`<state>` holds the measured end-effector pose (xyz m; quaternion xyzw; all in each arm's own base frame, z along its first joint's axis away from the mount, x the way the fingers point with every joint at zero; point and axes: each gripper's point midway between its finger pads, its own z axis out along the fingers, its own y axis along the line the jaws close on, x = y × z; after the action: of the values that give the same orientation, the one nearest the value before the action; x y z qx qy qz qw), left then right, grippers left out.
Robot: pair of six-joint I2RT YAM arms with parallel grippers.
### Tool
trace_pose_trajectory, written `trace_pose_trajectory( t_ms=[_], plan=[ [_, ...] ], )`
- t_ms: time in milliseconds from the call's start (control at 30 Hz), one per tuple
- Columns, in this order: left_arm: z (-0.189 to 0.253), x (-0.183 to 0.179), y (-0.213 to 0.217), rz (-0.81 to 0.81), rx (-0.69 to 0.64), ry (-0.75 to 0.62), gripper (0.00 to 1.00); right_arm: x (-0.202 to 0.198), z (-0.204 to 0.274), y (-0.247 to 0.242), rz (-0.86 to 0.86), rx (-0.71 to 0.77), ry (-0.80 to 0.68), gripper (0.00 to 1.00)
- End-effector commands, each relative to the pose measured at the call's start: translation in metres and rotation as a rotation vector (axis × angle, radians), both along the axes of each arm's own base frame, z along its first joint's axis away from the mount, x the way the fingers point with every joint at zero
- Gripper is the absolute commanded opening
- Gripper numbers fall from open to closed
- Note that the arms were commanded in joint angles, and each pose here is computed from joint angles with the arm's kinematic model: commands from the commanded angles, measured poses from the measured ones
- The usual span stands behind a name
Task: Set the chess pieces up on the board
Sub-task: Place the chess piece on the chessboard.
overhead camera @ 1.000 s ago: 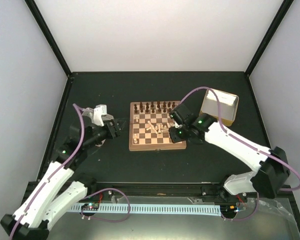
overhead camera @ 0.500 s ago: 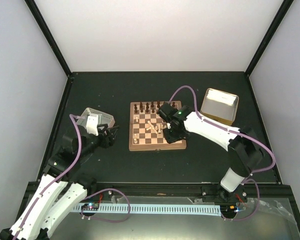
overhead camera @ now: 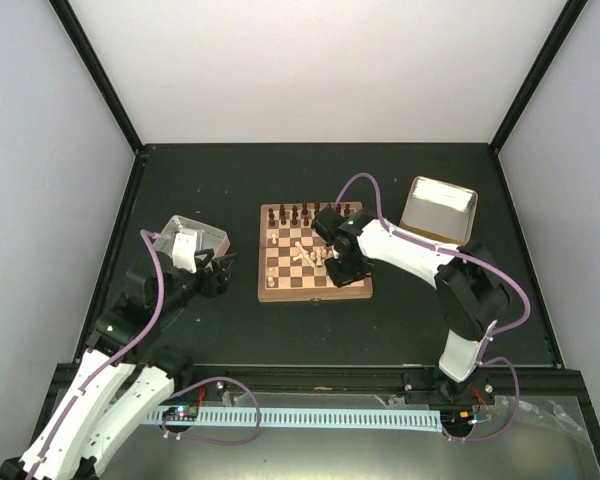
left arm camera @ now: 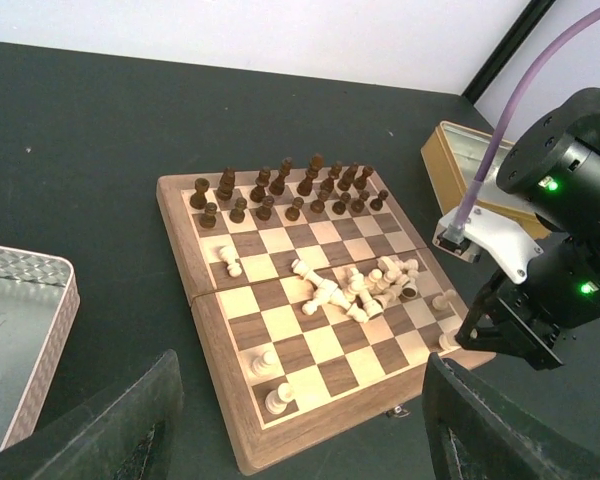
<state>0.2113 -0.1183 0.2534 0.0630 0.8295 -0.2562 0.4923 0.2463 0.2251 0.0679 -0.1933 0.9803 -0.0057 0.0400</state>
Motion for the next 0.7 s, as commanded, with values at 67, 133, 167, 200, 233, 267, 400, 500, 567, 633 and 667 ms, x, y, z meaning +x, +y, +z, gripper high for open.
trace_pose_trajectory(
  t_ms=[67,133,167,200,233,267,400,500,567,633,667],
  plan=[
    [-0.004,0.002,0.007,0.028,0.035,0.003,0.67,0.018,0.002,0.002,-0.006,-0.007,-0.042,0.10],
    [-0.005,0.002,0.007,0.026,0.036,0.006,0.67,0.019,0.001,0.001,-0.007,-0.010,-0.040,0.14],
    [-0.005,0.002,0.007,0.027,0.038,0.008,0.67,0.019,0.001,0.001,-0.008,-0.011,-0.040,0.16],
    [-0.005,0.002,0.007,0.025,0.037,0.008,0.67,0.019,0.001,0.001,-0.008,-0.012,-0.039,0.19],
    [-0.006,0.002,0.006,0.025,0.037,0.011,0.67,0.019,0.000,0.001,-0.008,-0.010,-0.037,0.21],
    [-0.006,0.002,0.006,0.025,0.039,0.012,0.67,0.019,0.001,0.002,-0.008,-0.006,-0.037,0.23],
    [-0.007,0.002,0.006,0.025,0.039,0.013,0.68,0.020,0.003,0.005,-0.012,0.014,-0.046,0.27],
    [-0.007,0.003,0.007,0.027,0.040,0.015,0.67,0.021,0.003,0.005,-0.020,0.020,-0.058,0.27],
    [-0.007,0.003,0.006,0.026,0.040,0.016,0.67,0.025,0.006,0.003,-0.032,0.015,-0.082,0.27],
    [-0.008,0.003,0.006,0.026,0.041,0.018,0.67,0.030,0.014,0.003,-0.044,0.025,-0.122,0.27],
    [-0.008,0.003,0.006,0.026,0.041,0.017,0.68,0.035,0.020,0.003,-0.054,0.031,-0.153,0.28]
  ],
)
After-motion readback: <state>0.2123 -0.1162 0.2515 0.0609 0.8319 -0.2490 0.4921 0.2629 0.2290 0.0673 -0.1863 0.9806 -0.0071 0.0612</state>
